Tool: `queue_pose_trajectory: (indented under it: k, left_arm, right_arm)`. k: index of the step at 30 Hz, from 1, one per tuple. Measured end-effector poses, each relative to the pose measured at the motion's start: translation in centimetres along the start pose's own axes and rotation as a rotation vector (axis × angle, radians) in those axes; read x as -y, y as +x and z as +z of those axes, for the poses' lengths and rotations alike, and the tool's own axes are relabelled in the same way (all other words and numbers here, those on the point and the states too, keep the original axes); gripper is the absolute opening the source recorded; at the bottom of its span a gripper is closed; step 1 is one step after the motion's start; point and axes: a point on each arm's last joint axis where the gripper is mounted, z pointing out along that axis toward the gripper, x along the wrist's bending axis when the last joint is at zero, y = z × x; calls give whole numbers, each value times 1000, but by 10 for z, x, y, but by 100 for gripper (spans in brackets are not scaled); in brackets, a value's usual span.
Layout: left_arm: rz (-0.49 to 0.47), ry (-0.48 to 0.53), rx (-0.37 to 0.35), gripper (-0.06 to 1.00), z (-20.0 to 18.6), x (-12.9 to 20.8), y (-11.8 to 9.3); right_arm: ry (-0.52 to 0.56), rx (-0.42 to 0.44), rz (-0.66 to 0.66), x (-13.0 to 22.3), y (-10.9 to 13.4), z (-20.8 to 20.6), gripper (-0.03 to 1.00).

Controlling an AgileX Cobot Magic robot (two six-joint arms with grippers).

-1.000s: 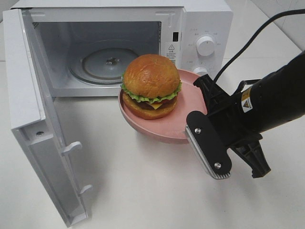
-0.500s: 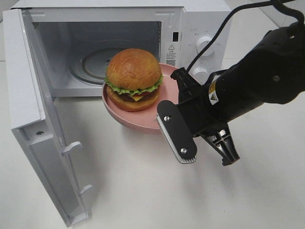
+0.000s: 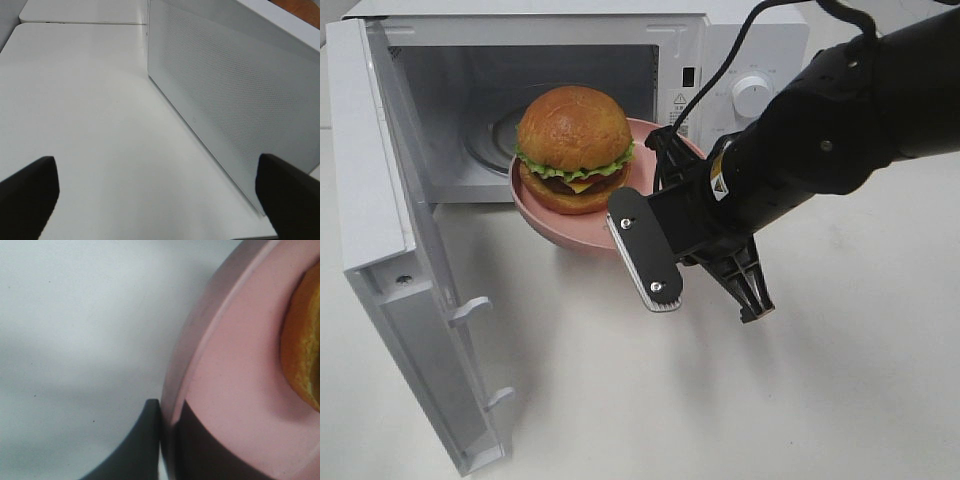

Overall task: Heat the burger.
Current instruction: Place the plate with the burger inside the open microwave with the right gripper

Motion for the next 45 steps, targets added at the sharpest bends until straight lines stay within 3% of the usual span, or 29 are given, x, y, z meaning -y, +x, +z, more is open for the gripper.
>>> queue_pose_trajectory:
  k: [14,26,45]
  left_arm:
    - [0,0,0,99,0,0,0]
    - [0,0,0,99,0,0,0]
    - [0,0,0,99,0,0,0]
  right_arm:
    - [22,-42,22,-7,-26,18,3]
    - [28,-18,20,-14,-48,30,3]
    - [61,-3,159,-21,-92,60,3]
